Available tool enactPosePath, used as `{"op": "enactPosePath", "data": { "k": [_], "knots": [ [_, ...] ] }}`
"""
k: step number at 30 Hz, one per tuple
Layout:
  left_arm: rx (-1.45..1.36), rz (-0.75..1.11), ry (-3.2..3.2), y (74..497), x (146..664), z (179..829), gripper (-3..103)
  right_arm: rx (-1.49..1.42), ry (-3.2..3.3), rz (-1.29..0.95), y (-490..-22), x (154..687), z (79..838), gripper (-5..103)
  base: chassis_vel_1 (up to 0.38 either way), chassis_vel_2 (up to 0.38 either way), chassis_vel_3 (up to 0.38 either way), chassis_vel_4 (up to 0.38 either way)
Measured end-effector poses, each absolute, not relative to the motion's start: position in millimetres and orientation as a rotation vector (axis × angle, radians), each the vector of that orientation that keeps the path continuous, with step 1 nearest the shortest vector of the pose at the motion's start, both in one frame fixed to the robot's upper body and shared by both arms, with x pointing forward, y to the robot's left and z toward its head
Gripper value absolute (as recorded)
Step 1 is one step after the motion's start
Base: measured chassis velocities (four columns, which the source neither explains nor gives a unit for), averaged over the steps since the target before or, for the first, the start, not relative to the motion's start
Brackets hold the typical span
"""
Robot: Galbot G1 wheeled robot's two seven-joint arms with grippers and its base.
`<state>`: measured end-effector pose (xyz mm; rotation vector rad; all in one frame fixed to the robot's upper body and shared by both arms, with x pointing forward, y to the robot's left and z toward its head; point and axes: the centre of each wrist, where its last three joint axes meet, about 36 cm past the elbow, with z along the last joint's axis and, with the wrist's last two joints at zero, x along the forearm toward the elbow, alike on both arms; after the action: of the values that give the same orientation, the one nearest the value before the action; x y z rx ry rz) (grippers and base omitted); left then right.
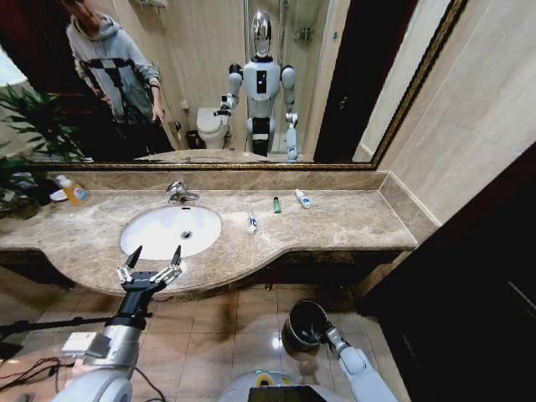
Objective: Pick up the trash from the sink and place it in the trash bin.
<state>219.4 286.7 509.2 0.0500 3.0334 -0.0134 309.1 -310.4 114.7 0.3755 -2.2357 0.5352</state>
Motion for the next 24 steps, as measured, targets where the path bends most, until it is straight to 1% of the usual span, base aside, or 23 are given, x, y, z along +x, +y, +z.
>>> {"op": "enactPosePath", "data": {
  "k": [1, 2, 5, 6, 8, 9, 19, 24],
  "knots": [
    [0.050, -0.013, 3.033, 287, 219, 509, 100, 0.375, -2.236, 0.535, -311, 308, 115, 74, 0.000, 0.000, 0.000, 0.000],
    [0.050, -0.013, 3.033, 287, 219, 509, 100, 0.375, -2.236, 0.535, -311, 308, 115, 74, 0.000, 0.000, 0.000, 0.000],
    [0.050, -0.013, 3.033, 287, 219, 509, 100, 0.373, -2.238, 0.534, -312, 306, 116, 90, 0.000, 0.000, 0.000, 0.000],
    [0.050, -0.013, 3.033, 287, 219, 509, 100, 0.373, -2.238, 0.534, -312, 306, 116, 90, 0.000, 0.000, 0.000, 0.000],
    [0.050, -0.013, 3.033, 287, 219, 509, 100, 0.370, -2.242, 0.531, -313, 305, 118, 98, 0.000, 0.000, 0.000, 0.000],
    [0.050, -0.013, 3.033, 287, 219, 509, 100, 0.368, -2.244, 0.530, -314, 304, 118, 100, 0.000, 0.000, 0.000, 0.000],
    [0.050, -0.013, 3.033, 287, 219, 509, 100, 0.360, -2.319, 0.537, -330, 291, 139, 100, 0.000, 0.000, 0.000, 0.000],
    [0.050, -0.013, 3.033, 287, 219, 509, 100, 0.385, -2.549, 0.581, -337, 269, 171, 100, 0.000, 0.000, 0.000, 0.000]
  ]
}}
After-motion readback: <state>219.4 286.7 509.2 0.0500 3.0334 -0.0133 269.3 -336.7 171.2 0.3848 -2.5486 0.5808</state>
